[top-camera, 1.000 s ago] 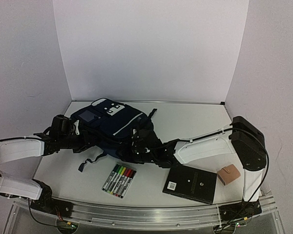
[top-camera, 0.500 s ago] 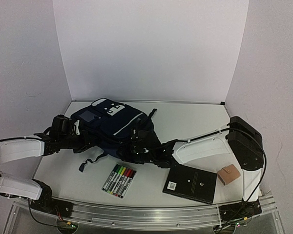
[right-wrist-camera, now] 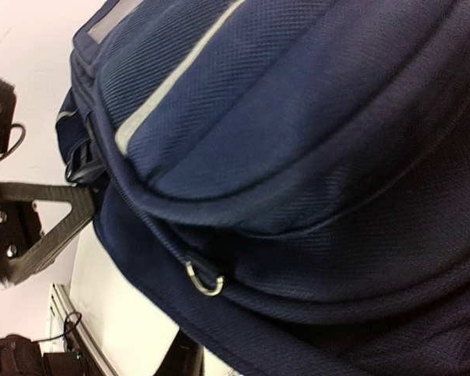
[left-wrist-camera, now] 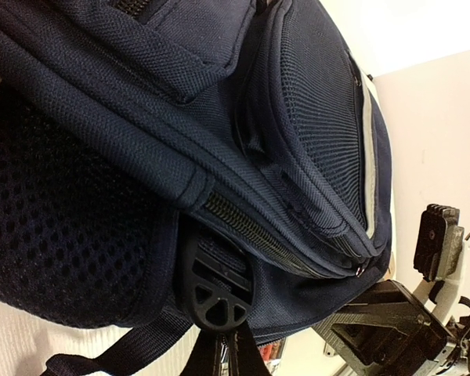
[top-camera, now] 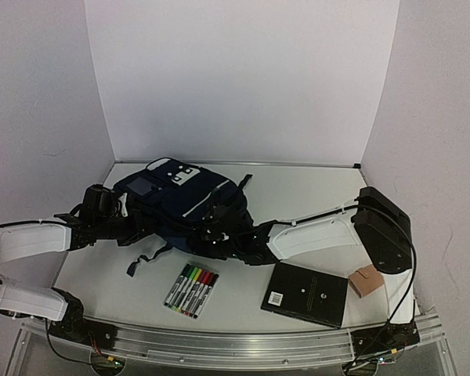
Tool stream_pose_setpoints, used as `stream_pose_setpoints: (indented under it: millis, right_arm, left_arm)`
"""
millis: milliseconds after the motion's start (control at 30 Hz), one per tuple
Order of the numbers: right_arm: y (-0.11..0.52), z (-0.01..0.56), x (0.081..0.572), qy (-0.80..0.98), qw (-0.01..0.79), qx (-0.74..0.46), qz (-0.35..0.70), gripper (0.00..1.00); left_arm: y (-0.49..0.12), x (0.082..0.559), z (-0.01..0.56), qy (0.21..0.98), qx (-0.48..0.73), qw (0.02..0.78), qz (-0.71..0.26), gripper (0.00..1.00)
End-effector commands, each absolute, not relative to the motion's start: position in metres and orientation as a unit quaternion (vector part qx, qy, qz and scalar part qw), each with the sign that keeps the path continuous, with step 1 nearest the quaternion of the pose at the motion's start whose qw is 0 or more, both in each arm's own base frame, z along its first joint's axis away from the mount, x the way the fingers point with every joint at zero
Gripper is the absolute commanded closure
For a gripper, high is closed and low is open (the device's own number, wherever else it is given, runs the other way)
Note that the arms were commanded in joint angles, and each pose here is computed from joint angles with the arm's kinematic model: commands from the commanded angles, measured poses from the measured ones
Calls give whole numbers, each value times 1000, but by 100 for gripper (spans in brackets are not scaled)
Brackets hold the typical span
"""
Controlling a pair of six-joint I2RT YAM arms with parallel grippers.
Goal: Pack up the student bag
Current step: Zip the student bag at the center of the board.
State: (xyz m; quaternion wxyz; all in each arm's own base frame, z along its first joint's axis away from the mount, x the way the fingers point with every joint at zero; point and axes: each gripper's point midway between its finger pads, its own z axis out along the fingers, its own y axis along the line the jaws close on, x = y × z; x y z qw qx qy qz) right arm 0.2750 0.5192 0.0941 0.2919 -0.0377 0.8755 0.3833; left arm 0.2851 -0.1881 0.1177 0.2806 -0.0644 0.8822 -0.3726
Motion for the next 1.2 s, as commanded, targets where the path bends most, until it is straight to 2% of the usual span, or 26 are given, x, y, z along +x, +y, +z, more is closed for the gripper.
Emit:
stream_pose_setpoints:
  millis: [0,167,433,633,800,1000,1167]
  right_arm:
    - [502,94,316,875,346,10,340,88]
    - [495,99,318,874,352,20,335,100]
    - [460,114,301,875,347,34,335,100]
    - [432,97,275,891,304,35,335,100]
    - [413,74,273,906,277,21,320,100]
    - [412,61,281,912,232,-35,336,100]
    - [416,72,277,902,226,-92,356,100]
  left_arm:
    - [-205,295,161,843,-26,333,-422,100]
    - [-201,295,159,844,-36,338,-416,100]
    - [-151,302,141,877,-140,349,-300,100]
    - [-137,304,135,877,-158,346,-293,100]
    - [-134,313,130,880,-147,342,-294,100]
    - [-115,330,127,885,-140,348,-276,100]
    - [-103,345,118,899,-128,341,-244,100]
